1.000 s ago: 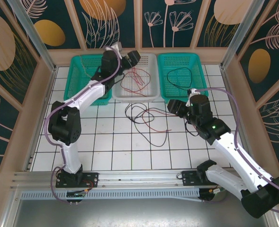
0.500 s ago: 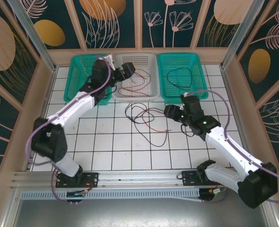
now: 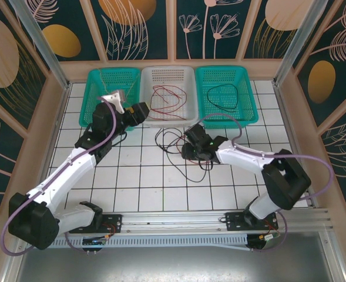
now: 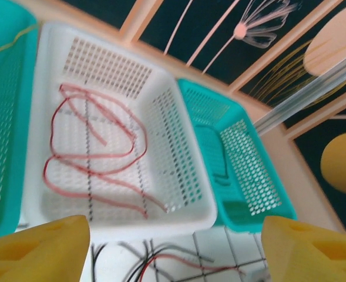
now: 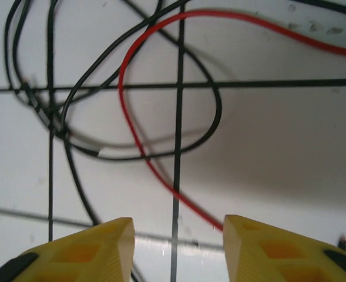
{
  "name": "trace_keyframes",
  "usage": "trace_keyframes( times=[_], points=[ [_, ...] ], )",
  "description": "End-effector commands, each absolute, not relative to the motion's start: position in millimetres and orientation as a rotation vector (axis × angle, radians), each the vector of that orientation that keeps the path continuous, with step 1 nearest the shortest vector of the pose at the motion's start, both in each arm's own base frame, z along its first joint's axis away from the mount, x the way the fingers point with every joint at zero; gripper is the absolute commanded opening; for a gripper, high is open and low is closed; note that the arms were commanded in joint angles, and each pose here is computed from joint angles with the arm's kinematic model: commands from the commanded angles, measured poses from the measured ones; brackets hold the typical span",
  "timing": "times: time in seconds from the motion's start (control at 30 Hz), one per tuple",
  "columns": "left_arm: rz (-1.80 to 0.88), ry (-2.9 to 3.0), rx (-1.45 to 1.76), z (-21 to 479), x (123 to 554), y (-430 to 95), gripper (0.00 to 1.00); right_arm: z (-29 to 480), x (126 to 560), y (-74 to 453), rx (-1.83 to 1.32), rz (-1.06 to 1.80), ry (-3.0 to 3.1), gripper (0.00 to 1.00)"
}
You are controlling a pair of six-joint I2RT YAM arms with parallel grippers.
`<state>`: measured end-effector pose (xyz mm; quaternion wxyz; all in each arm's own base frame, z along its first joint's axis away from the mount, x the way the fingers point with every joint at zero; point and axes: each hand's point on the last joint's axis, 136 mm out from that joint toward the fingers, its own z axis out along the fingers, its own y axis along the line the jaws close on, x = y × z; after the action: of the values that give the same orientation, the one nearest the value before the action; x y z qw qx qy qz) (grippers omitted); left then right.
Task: Untangle the cables
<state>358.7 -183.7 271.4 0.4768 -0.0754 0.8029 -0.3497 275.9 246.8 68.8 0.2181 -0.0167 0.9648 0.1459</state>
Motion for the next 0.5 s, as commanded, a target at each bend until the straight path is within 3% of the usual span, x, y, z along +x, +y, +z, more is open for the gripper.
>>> trace_keyframes(
  times=[0.0,0.2,0.37,0.43,0.47],
  points=[
    [-0.918,1.987,-0.201,258.2,345.0,-185.9,0.74,71.6,304.8,251.2,0.1,0.398,2.603,0.39],
    [-0.944,2.015,-0.178,247.3,335.6,-188.5,0.69,51.5,325.4,261.0,0.263,0.423,2.586,0.38],
    [-0.956,2.014,-0.152,248.7,332.5,-190.6,0.69,29.7,333.9,253.1,0.342,0.285,2.616,0.39],
    [-0.963,2.011,-0.143,249.7,331.7,-191.6,0.69,25.2,335.2,254.4,0.336,0.276,2.626,0.36],
    [-0.964,2.01,-0.137,250.0,331.5,-192.1,0.69,22.5,335.0,255.8,0.325,0.275,2.636,0.29]
  ],
)
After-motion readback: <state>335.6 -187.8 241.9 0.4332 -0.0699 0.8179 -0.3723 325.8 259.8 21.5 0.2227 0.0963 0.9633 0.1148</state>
